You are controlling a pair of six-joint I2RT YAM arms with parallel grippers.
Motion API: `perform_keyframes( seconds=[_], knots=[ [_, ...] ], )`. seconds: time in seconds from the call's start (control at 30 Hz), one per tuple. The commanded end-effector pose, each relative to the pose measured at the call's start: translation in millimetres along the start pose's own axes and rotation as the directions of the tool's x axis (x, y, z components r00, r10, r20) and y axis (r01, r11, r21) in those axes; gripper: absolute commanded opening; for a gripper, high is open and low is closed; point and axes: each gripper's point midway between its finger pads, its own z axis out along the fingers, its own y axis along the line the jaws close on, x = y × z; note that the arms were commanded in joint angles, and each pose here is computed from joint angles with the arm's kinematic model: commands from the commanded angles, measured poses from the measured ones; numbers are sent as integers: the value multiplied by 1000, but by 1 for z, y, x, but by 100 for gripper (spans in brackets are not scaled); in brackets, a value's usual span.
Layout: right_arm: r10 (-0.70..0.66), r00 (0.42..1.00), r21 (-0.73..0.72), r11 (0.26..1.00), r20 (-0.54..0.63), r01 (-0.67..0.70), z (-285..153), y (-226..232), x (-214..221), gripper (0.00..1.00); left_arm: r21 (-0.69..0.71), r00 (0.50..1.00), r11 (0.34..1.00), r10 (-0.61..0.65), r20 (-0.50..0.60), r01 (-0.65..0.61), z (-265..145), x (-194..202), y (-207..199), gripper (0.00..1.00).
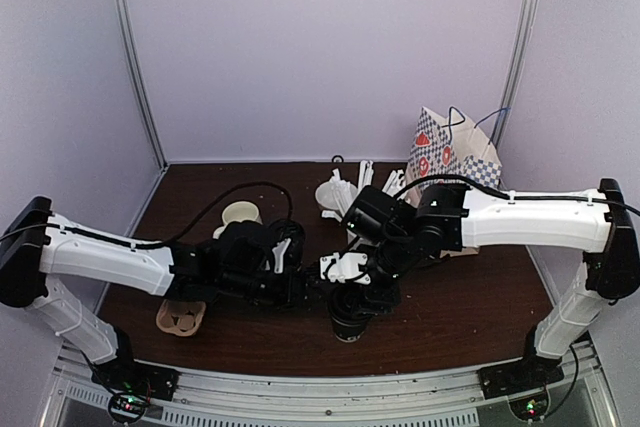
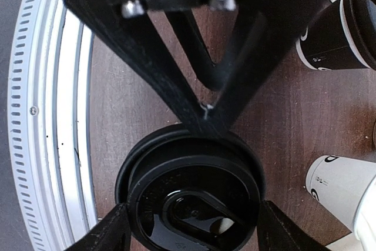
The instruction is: Pack the takeout coffee
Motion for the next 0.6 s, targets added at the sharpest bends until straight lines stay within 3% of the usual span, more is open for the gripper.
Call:
perform_keyframes(
  seconds=[0.0, 0.23, 0.57],
  knots=[
    [15, 995, 43, 999, -99, -11, 14, -8, 24, 69, -22, 998, 999, -45, 37, 46, -14, 1, 9, 40],
    [15, 994, 31, 999, -107, -12, 17, -6, 24, 69, 78, 999, 996, -44, 30, 41, -10, 5, -1, 41],
    [15, 994, 30, 999, -111, -12, 17, -6, 24, 68, 110, 999, 994, -28, 18, 26, -1, 4, -8, 40]
  ],
)
